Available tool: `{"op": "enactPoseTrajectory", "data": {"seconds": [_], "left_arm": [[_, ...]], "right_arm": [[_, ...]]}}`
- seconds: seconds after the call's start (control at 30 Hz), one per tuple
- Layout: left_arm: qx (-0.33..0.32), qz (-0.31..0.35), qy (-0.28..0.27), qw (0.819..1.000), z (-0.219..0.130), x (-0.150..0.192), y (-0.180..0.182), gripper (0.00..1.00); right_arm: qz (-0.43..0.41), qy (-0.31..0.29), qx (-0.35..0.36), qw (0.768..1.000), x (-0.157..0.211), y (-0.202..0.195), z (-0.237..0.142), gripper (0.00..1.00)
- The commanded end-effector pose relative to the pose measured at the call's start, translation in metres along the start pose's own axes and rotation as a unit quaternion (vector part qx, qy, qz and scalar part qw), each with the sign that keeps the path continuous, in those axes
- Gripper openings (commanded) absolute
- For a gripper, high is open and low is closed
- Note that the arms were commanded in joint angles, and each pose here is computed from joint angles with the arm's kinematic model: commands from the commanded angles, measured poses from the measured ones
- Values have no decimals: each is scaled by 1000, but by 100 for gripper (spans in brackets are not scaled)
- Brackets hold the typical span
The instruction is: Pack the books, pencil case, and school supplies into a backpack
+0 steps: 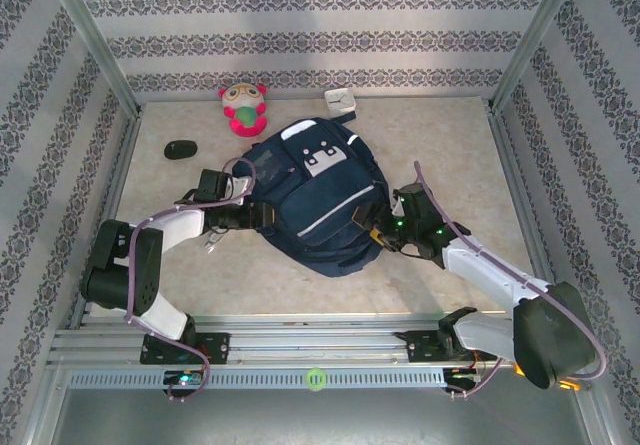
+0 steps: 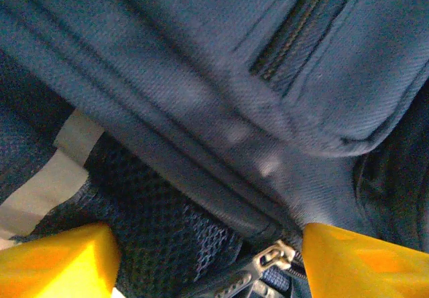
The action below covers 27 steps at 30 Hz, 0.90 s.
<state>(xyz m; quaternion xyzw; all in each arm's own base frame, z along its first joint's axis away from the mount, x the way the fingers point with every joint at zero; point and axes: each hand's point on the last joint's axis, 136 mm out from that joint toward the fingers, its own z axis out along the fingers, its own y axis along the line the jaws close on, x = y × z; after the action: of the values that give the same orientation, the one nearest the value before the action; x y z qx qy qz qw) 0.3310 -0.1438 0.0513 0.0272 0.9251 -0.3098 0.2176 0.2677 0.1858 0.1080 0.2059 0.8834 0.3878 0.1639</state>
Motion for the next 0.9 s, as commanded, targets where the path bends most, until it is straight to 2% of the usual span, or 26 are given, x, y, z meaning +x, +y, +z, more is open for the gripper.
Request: {"op": "enactPoseTrajectory", "data": {"seconds": [0.0,0.13,0.3,0.5,0.67,0.87], "left_arm": [[49,7,-10,999,-8,2,-20,62],[57,10,-17,998,-11,-1,-25,59],[58,23,-47,997,-21,-11,-32,65],[27,65,-67,995,-35,-16,-33,74],[2,88,-88,992,-45,-16,-29,75],[28,85,-45,995,-28,-3,-34,72]], "right_arm": [[8,-11,0,1000,-5,-2,-4,72],[0,-2,-8,1000,-6,4,-2,72],[1,6,-5,1000,-6,3,3,72],[2,6,-9,1000,-6,4,3,72],[3,5,-8,1000,-6,1,2,72],[-1,10,-11,1000,-6,4,4,72]]}}
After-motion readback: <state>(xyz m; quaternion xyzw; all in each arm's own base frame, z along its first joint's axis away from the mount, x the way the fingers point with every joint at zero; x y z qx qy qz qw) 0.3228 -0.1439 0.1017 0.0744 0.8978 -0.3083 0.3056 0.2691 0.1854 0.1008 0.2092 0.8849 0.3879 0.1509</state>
